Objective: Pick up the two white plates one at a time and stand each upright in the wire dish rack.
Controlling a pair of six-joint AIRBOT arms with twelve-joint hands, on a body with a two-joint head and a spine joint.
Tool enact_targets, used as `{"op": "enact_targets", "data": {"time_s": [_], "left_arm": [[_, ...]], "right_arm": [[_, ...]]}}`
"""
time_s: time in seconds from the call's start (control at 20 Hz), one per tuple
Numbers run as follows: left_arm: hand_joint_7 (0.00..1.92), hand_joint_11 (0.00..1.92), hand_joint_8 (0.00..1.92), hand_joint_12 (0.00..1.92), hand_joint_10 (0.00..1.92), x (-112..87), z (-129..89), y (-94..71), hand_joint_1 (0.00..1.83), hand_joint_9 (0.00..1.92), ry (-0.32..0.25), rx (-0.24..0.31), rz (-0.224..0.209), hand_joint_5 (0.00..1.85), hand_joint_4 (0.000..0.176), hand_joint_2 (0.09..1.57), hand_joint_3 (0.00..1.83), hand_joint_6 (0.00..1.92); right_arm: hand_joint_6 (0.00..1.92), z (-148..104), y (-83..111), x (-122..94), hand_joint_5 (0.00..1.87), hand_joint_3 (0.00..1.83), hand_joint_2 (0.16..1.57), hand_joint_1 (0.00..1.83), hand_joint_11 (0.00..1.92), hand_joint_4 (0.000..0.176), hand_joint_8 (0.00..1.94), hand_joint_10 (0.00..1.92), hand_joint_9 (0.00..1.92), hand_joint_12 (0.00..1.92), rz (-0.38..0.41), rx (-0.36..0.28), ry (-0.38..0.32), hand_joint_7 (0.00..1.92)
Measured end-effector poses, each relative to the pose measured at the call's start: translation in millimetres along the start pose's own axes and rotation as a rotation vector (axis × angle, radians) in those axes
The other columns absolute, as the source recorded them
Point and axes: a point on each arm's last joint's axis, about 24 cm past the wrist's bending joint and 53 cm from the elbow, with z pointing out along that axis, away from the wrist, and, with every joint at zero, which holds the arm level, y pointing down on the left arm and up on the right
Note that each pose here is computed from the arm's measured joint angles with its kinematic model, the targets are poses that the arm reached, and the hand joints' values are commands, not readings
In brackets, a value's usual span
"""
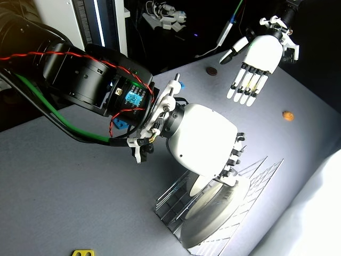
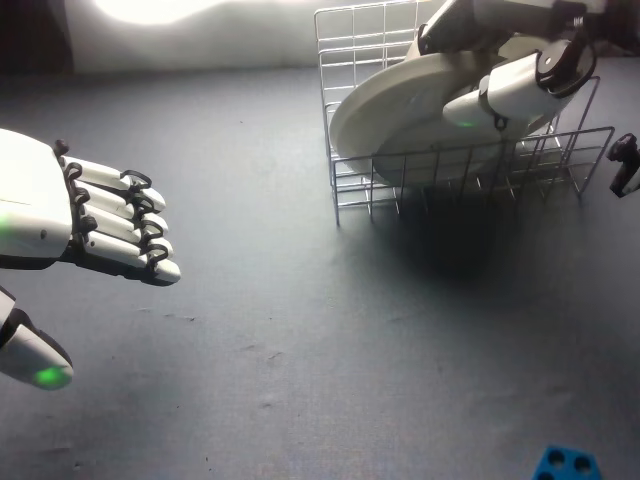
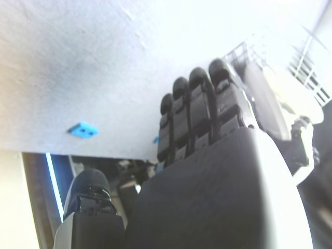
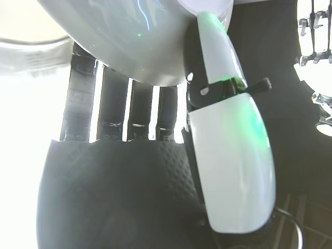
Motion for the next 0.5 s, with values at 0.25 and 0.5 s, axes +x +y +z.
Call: {"op": "enact_targets", "data": {"time_s": [0.25, 0.5], "left_arm": [[0.25, 0.00, 0.00, 0.31, 0.00, 1.0, 0.7, -0.9, 0.00, 0.19, 0.004, 0.001, 0.005, 0.20, 0.000, 1.11, 0.00, 0.00], [0.22, 0.00, 0.00, 0.24, 0.00, 1.8, 1.3, -1.6, 0.00, 0.17, 0.008, 0.001, 0.009, 0.18, 0.000, 1.11, 0.00, 0.00]], "right_arm": [[0.10, 0.4, 0.3, 2.1, 0.70, 0.00, 1.10, 1.03, 0.23, 0.000, 0.00, 0.05, 0.74, 1.26, 0.000, 0.000, 0.006, 0.80], [0.00, 0.5, 0.4, 2.4, 0.56, 0.00, 1.12, 0.91, 0.04, 0.000, 0.00, 0.00, 0.59, 1.29, 0.000, 0.000, 0.008, 0.60]]}}
